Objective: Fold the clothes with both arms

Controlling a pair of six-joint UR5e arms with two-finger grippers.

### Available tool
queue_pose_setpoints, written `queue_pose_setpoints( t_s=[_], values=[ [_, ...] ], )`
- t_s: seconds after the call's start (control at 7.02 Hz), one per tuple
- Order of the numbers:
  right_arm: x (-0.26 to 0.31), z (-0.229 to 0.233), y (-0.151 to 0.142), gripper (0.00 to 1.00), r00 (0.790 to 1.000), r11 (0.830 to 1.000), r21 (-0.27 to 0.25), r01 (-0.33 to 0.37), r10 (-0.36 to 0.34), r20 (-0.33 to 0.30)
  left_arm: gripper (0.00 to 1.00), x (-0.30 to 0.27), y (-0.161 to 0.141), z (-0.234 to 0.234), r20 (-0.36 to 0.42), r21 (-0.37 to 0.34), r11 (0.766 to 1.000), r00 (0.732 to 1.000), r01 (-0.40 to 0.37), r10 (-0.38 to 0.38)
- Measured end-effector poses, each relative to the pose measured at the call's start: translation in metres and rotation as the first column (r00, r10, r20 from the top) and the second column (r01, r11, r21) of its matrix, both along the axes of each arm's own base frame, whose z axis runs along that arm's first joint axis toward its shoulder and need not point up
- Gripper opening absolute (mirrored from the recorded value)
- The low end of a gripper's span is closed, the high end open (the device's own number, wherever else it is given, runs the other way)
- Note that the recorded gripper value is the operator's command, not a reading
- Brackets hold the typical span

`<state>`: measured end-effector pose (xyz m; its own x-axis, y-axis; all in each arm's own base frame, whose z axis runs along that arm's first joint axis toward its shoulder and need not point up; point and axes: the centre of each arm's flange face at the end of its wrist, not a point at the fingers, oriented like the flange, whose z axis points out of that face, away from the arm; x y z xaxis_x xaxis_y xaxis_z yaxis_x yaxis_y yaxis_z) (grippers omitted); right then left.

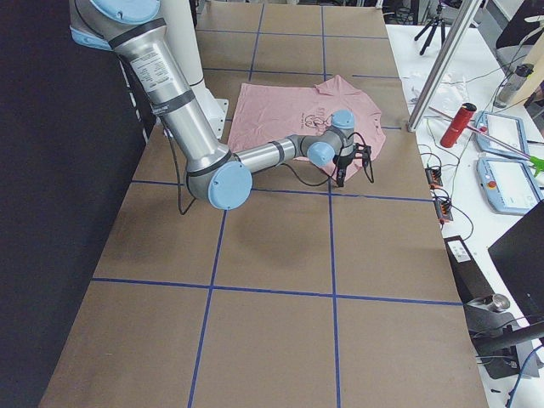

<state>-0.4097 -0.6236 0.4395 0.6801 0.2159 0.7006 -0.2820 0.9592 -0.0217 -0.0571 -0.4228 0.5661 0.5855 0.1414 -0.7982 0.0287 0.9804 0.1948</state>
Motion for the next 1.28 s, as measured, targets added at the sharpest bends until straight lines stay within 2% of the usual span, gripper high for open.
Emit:
queue_pose_setpoints(
  t_s=[0.14, 0.57, 0.71, 1.0, 1.28],
  values=[
    [-0.001, 0.001, 0.0, 0.0, 1.0, 1.0, -0.001, 0.001, -0.001, -0.001, 1.0, 0.0, 0.0, 0.0, 0.0, 0.0, 1.0, 1.0, 0.0, 0.0],
    [-0.002, -0.002, 0.001, 0.0, 1.0, 1.0, 0.002, 0.006, -0.006, 0.004, 1.0, 0.0, 0.0, -0.001, -0.001, 0.001, 1.0, 1.0, 0.0, 0.0],
    [-0.003, -0.015, 0.001, 0.0, 1.0, 1.0, 0.014, 0.006, -0.006, 0.021, 1.0, 0.0, 0.0, -0.001, -0.001, 0.002, 1.0, 1.0, 0.0, 0.0],
    [-0.015, -0.06, 0.003, 0.0, 0.998, 0.999, 0.033, -0.007, 0.005, 0.07, 1.0, 0.0, 0.001, -0.002, -0.001, 0.004, 1.0, 1.0, 0.0, 0.0],
    [-0.065, -0.108, 0.001, 0.0, 0.993, 0.998, -0.005, -0.06, 0.061, 0.101, 1.0, 0.0, 0.001, -0.004, -0.001, 0.008, 1.0, 1.0, 0.0, 0.0]
  ],
)
